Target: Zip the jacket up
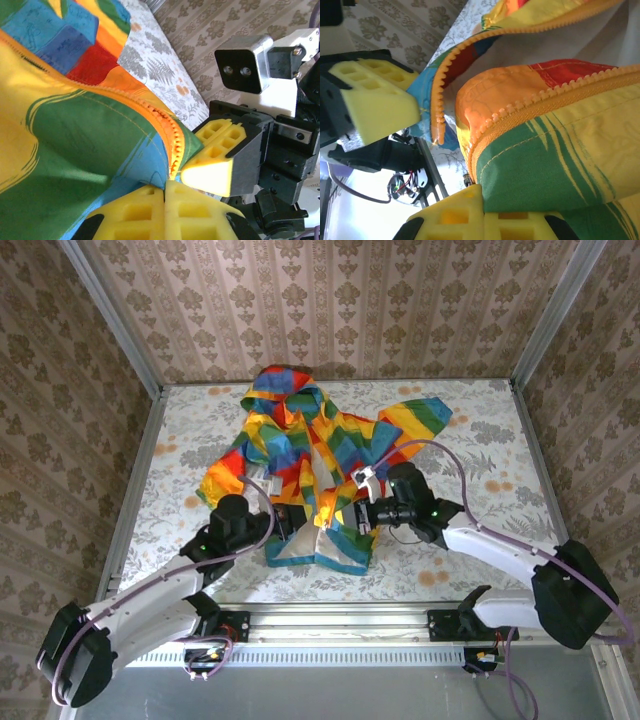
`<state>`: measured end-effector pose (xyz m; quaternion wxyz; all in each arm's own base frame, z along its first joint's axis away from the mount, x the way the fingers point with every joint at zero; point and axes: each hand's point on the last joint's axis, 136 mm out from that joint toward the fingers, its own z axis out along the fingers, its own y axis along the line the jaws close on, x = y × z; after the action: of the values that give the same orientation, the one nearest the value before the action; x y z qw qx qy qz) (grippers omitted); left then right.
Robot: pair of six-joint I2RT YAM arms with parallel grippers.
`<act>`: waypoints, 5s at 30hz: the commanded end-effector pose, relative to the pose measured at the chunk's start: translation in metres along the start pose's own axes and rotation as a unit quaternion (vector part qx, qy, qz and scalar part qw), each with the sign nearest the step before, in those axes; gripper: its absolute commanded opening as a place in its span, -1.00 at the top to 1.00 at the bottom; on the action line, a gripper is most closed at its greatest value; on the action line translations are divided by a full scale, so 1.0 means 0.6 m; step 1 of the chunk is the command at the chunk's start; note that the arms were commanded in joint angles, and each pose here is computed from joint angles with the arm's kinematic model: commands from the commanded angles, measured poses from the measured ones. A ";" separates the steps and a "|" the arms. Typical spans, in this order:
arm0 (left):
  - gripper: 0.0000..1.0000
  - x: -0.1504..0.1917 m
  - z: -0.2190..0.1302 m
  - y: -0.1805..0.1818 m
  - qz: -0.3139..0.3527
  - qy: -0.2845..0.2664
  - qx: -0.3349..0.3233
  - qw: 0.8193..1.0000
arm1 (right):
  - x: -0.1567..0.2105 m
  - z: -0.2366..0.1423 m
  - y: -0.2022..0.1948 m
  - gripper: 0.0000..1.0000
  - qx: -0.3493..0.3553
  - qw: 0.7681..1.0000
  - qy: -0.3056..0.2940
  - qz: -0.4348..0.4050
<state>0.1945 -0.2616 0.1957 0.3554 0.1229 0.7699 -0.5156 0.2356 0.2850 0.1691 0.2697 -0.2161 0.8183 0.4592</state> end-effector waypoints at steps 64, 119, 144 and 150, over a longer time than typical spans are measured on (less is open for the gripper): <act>1.00 -0.035 0.010 -0.073 0.188 -0.092 0.090 0.974 | -0.067 -0.059 0.043 1.00 -0.101 0.994 -0.004 -0.041; 1.00 0.065 0.018 -0.041 0.180 0.079 0.062 0.978 | -0.068 -0.044 0.029 1.00 -0.095 0.995 0.010 -0.009; 0.01 0.025 0.010 -0.004 -0.086 -0.026 -0.002 0.996 | -0.033 -0.023 0.032 1.00 -0.114 0.993 0.019 0.013; 0.25 0.020 0.030 -0.029 -0.102 -0.026 0.050 0.993 | -0.031 -0.022 0.028 1.00 -0.107 0.994 0.018 0.014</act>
<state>0.1880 -0.2786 0.1731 0.3153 0.0486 0.7784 -0.5407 0.2387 0.2814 0.1979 0.2240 -0.2340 0.7768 0.5400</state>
